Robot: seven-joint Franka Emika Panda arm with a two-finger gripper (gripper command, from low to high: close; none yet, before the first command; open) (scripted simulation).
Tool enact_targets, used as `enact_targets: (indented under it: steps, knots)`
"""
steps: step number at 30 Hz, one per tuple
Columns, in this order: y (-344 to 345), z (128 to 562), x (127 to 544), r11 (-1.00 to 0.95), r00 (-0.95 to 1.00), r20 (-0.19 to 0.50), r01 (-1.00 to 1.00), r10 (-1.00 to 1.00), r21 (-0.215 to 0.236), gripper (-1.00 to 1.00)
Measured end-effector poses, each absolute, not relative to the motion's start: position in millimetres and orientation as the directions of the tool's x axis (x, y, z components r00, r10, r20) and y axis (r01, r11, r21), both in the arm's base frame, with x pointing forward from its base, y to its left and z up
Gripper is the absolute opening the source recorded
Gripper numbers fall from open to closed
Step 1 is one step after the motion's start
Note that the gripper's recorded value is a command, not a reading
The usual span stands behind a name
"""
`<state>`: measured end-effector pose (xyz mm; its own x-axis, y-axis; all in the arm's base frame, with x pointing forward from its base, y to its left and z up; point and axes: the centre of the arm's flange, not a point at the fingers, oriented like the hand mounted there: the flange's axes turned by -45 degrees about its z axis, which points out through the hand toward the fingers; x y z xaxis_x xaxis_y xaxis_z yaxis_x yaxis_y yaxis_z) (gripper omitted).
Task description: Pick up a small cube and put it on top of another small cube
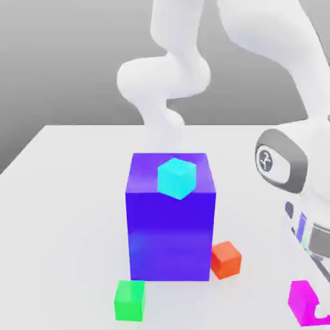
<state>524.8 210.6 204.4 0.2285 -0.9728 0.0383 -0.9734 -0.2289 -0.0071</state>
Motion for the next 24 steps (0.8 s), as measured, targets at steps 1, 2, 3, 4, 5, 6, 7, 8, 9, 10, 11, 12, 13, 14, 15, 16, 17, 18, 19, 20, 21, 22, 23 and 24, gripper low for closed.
enact_targets:
  steps: [1, 2, 3, 4, 5, 6, 7, 8, 9, 10, 11, 12, 13, 14, 15, 16, 17, 18, 19, 20, 21, 22, 23, 24]
  knots:
    - [203, 202, 528, -0.274, 0.274, 0.046, -0.962, -0.961, 0.006, -1.0]
    - [196, 199, 531, -0.318, 0.319, 0.051, -0.948, -0.946, 0.02, -1.0]
    - [189, 196, 534, -0.361, 0.363, 0.056, -0.932, -0.93, 0.034, -1.0]
    - [182, 193, 537, -0.404, 0.406, 0.059, -0.913, -0.912, 0.049, -1.0]
    - [174, 190, 539, -0.445, 0.449, 0.06, -0.893, -0.892, 0.064, -1.0]
    - [167, 187, 542, -0.486, 0.49, 0.06, -0.871, -0.869, 0.079, -1.0]
    - [159, 184, 544, -0.525, 0.531, 0.058, -0.846, -0.845, 0.094, -1.0]
    - [152, 182, 547, -0.563, 0.57, 0.055, -0.82, -0.82, 0.109, -1.0]
    - [144, 179, 549, -0.599, 0.608, 0.051, -0.791, -0.792, 0.124, -1.0]
    - [136, 176, 551, -0.634, 0.644, 0.045, -0.761, -0.764, 0.138, -1.0]
    - [129, 174, 553, -0.667, 0.679, 0.038, -0.729, -0.733, 0.151, -1.0]
    - [121, 171, 555, -0.699, 0.712, 0.03, -0.696, -0.702, 0.163, -1.0]
    - [113, 169, 557, -0.729, 0.743, 0.02, -0.661, -0.669, 0.176, -1.0]
    - [105, 167, 558, -0.758, 0.773, 0.01, -0.625, -0.635, 0.187, -1.0]
    - [97, 164, 560, -0.785, 0.8, -0.002, -0.587, -0.599, 0.197, -1.0]
    - [89, 162, 561, -0.81, 0.826, -0.014, -0.548, -0.563, 0.206, -1.0]
    - [81, 160, 563, -0.834, 0.85, -0.027, -0.508, -0.525, 0.214, -1.0]
    - [72, 158, 564, -0.856, 0.872, -0.041, -0.467, -0.487, 0.221, -1.0]
    - [64, 156, 565, -0.876, 0.892, -0.056, -0.425, -0.448, 0.227, -1.0]
    - [56, 154, 566, -0.894, 0.91, -0.071, -0.383, -0.408, 0.232, -1.0]
    - [48, 153, 567, -0.911, 0.926, -0.086, -0.339, -0.367, 0.236, -1.0]
    - [39, 151, 568, -0.925, 0.94, -0.101, -0.296, -0.327, 0.238, -1.0]
    - [31, 150, 569, -0.938, 0.951, -0.117, -0.252, -0.285, 0.24, -1.0]
    - [22, 148, 570, -0.948, 0.961, -0.133, -0.207, -0.243, 0.24, -1.0]
